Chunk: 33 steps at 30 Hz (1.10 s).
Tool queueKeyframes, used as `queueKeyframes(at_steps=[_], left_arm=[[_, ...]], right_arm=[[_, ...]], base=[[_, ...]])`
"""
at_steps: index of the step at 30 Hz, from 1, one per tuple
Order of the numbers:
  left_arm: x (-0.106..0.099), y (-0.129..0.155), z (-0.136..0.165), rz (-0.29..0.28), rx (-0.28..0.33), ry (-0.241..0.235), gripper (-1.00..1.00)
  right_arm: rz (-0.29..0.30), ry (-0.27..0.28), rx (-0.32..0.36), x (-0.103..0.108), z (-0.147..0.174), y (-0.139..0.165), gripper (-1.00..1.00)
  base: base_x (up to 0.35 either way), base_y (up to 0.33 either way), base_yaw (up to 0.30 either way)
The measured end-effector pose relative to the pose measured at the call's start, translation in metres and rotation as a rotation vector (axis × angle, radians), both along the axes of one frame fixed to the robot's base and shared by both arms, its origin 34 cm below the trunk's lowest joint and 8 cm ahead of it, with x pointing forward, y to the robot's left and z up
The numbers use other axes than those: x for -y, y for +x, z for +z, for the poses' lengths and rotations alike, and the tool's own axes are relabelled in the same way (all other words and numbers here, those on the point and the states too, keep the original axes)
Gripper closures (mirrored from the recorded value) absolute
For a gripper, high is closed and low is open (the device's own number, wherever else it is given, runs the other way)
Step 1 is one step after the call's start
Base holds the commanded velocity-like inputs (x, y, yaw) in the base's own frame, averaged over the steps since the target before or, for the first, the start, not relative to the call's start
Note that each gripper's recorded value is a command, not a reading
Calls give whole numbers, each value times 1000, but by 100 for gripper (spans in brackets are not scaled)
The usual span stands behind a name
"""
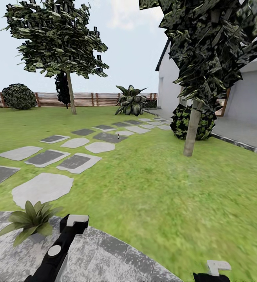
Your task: Pick up the pesticide atomizer in the garden and spray insectifuge to fully cover both potted plants in the garden.
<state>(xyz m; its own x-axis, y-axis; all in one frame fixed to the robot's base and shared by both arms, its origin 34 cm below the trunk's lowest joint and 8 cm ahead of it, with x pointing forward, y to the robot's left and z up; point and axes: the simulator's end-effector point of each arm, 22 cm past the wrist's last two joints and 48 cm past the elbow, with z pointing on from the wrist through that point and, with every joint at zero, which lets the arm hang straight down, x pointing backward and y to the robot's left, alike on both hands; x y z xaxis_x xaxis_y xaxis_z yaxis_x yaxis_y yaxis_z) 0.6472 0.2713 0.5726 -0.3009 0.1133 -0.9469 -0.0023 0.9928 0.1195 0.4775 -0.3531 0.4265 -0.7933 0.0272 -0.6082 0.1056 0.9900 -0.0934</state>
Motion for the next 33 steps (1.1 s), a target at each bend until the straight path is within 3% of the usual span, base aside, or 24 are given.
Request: queueKeyframes(at_steps=[5,15,33], left_arm=[[2,8,12,-4,23,-1,-100],[5,24,53,-11,112,1,-100],[4,22,41,-12,118,2,-100]], right_arm=[[-58,38,8,10,1,-1,-100],[-60,47,12,7,0,-1,-100],[-61,45,11,8,-15,-4,-100]], base=[[0,0,0],[0,0,0],[0,0,0]])
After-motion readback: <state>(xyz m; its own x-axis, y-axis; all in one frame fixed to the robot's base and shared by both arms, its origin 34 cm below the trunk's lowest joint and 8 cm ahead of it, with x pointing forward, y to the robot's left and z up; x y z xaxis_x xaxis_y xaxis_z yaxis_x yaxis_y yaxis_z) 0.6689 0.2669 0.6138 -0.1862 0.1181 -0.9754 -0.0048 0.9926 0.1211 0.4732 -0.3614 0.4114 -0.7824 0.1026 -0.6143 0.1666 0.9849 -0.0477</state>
